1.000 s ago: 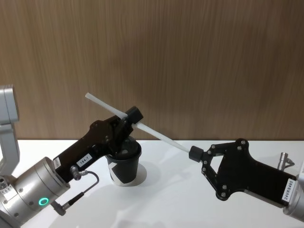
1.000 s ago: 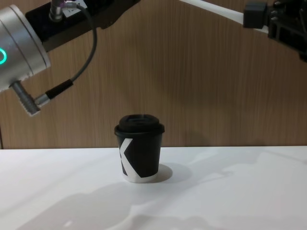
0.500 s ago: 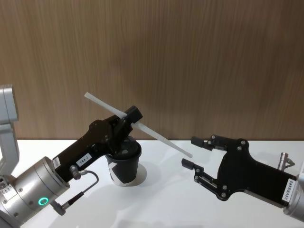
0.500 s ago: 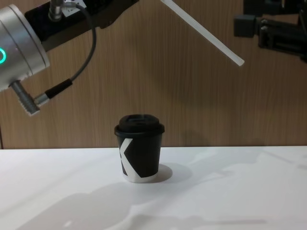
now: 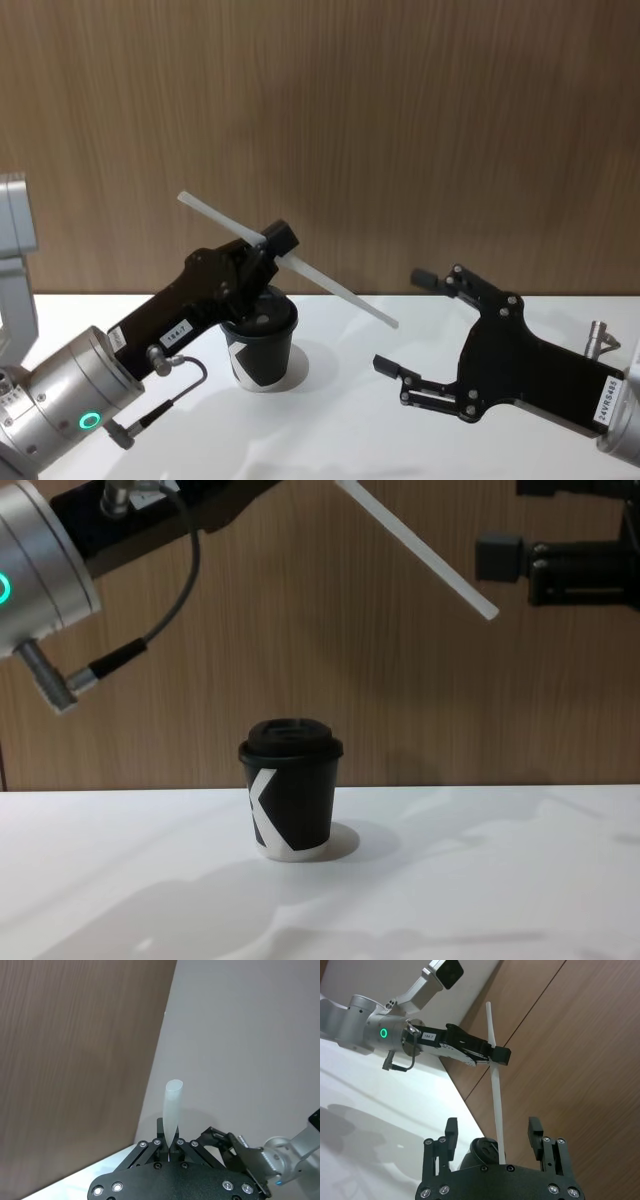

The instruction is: Pick up the straw with one hand, pass it to the other hand, and insert it into the cup.

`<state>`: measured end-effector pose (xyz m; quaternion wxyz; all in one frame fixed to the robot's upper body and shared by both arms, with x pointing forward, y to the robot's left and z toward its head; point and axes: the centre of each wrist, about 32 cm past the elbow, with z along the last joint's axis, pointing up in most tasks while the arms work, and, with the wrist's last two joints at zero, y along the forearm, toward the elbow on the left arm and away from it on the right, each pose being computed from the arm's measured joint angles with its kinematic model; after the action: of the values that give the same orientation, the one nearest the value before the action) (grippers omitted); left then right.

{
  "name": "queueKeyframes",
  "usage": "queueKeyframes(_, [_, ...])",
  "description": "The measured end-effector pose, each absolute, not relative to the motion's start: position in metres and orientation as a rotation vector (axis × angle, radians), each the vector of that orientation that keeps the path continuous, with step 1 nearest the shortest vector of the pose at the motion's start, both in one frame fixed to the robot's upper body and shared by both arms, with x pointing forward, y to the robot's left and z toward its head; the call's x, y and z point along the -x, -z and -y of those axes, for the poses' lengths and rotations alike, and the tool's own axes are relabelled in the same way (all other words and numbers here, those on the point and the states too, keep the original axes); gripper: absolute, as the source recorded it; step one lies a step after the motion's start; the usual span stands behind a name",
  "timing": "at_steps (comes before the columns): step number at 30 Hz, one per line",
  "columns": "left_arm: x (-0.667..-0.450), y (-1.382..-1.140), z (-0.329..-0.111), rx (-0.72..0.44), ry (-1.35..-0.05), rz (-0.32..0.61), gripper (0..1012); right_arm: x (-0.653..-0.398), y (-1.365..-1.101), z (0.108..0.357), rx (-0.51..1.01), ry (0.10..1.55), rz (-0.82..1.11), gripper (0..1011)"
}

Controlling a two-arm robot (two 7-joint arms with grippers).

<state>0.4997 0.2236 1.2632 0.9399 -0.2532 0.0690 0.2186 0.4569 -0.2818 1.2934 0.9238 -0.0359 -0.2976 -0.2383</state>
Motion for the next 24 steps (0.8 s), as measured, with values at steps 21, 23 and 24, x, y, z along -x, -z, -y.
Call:
queueKeyframes(21, [-0.482,-1.296,-0.229,0.367,-0.598,-0.019,6,-0.457,-1.293,0.282,0.074,0.489,0.611,1001])
queueKeyframes(23, [-0.480,-1.299,-0.230,0.360,-0.615,-0.018,6,-0.457,-1.293,0.282,0.074,0.489,0.611,1001])
queueKeyframes(24, [-0.479,-1.299,-0.230,0.356,-0.623,-0.019,6,-0.457,-1.293,0.282,0.074,0.489,0.611,1001])
